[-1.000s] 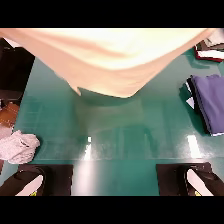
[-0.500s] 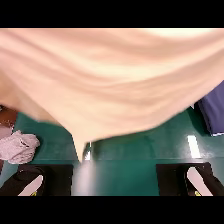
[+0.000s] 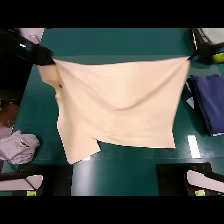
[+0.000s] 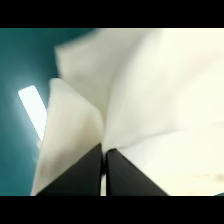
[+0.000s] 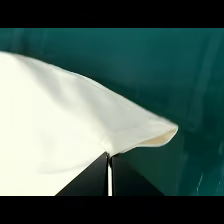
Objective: Fold the shirts.
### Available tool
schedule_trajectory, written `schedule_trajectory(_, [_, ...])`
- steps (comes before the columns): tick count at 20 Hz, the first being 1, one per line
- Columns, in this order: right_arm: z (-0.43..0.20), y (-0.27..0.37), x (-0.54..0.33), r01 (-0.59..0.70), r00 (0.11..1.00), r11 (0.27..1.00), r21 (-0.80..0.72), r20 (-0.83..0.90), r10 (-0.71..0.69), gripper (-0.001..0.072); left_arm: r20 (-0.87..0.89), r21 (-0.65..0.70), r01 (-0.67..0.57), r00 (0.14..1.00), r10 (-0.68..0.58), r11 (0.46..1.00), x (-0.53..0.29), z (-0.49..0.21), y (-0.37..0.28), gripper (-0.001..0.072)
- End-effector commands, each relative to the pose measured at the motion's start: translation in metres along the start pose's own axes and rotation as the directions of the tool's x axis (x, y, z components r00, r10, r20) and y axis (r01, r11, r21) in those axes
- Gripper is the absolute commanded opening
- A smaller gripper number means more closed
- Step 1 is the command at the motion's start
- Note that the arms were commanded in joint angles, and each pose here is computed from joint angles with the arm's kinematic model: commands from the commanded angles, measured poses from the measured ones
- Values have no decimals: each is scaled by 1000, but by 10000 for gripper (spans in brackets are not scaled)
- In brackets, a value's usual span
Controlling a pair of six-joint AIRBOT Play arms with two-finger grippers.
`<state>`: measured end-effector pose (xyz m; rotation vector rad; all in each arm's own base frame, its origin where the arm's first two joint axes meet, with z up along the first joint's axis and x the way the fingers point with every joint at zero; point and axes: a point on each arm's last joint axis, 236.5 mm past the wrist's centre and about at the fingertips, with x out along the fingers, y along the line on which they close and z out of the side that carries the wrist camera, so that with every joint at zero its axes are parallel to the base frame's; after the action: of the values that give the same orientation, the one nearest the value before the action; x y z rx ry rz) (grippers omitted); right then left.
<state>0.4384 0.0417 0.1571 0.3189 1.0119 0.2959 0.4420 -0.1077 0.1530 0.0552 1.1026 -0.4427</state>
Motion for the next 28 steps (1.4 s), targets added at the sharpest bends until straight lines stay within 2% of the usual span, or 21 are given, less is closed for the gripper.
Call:
schedule_trajectory(1, [-6,-29,84,53,997,997,50,-65,-49,12,-120,-56,18,993,-24,998,95,-9,27,25])
schedule_trajectory(2, [-3,-33,97,56,996,997,58,-67,-52,13,-119,-62,14,993,-21,998,106,-8,31,27])
schedule_trajectory(3, [1,-36,105,56,996,996,62,-69,-52,13,-113,-63,8,994,-15,998,111,-6,35,214])
schedule_trajectory(4, [5,-38,110,55,996,996,63,-69,-51,15,-103,-62,1,995,-8,998,112,-4,37,468])
schedule_trajectory(5, [11,-39,113,54,997,997,60,-65,-50,19,-95,-54,-15,995,10,998,110,-2,40,539])
schedule_trajectory(6, [18,-39,113,53,997,997,53,-59,-49,100,-94,-50,-35,995,30,998,107,-1,46,541])
schedule_trajectory(7, [26,-38,110,51,998,998,47,-41,-49,312,-98,-54,-44,994,39,998,101,-2,50,541])
schedule_trajectory(8, [33,-37,104,50,998,998,42,-28,-49,409,-106,-68,-42,994,35,997,95,-3,54,541])
schedule_trajectory(10, [40,-36,84,50,998,998,33,-23,-50,406,-153,-116,-40,988,22,992,78,-17,68,541])
schedule_trajectory(12, [34,-36,61,51,998,999,2,-45,-51,281,-182,-186,13,982,-47,982,62,-31,76,541])
schedule_trajectory(15, [1,-35,37,46,992,998,-38,-119,-50,281,-147,-276,92,980,-137,957,36,-43,83,540])
schedule_trajectory(18, [-31,-31,28,43,989,998,-50,-143,-50,281,-148,-341,74,980,-131,937,20,-74,93,540])
schedule_trajectory(25, [-59,-4,25,-39,999,999,25,-35,40,281,-187,-525,50,967,-172,849,38,-207,74,541])
schedule_trajectory(28, [-65,3,23,-65,998,997,44,-14,66,281,-225,-574,70,944,-240,816,65,-255,49,541])
